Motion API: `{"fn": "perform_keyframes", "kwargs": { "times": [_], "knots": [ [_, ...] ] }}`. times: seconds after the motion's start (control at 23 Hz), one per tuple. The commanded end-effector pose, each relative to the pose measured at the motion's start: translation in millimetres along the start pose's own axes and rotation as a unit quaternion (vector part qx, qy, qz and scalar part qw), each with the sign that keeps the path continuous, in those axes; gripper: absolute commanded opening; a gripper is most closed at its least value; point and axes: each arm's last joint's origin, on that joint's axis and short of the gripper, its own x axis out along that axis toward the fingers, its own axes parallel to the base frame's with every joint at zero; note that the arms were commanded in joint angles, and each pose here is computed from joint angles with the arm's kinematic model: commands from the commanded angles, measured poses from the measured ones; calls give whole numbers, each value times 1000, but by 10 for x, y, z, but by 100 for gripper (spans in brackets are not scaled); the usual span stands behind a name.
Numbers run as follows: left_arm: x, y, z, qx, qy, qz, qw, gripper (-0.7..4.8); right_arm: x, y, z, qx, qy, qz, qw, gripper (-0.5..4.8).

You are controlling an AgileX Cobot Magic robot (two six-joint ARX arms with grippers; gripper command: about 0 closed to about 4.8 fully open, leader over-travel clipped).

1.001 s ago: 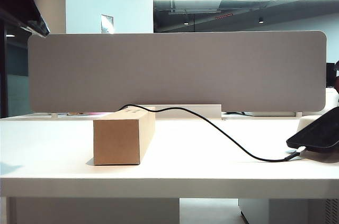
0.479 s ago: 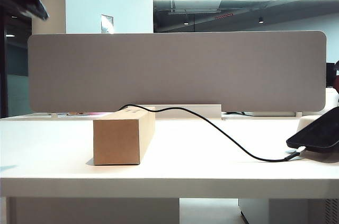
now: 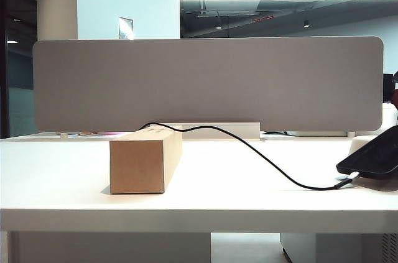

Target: Pick up the charging cable and the phone, plug the charging cable into the charging port on the phone, and finally place them back on the table.

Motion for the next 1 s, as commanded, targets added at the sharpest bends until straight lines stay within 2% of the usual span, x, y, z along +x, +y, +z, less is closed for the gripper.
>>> {"fn": "perform_keyframes", "kwargs": {
  "times": [0.04, 0.17, 0.39, 0.48, 0.61, 1.0],
  "knots": [
    [-77, -3, -103, -14, -12, 30, 999, -6, 1, 15, -12, -24, 3, 30, 999, -1],
    [-192, -38, -323, -40, -31, 38, 998, -6, -1, 29, -32, -57, 15, 58, 997, -1],
    [-275, -69, -531, -60, -52, 46, 996, -6, -1, 28, -44, -57, 21, 61, 996, -1],
    [-309, -75, -558, -79, -84, 47, 992, -6, -1, 25, -57, -57, 28, 59, 996, -1],
    [-354, -78, -577, -84, -114, 52, 989, -6, -2, 22, -68, -57, 34, 57, 996, -1],
    [-194, -88, -857, -117, -82, 86, 986, -6, -2, 23, -66, -57, 34, 58, 996, -1]
  ]
}}
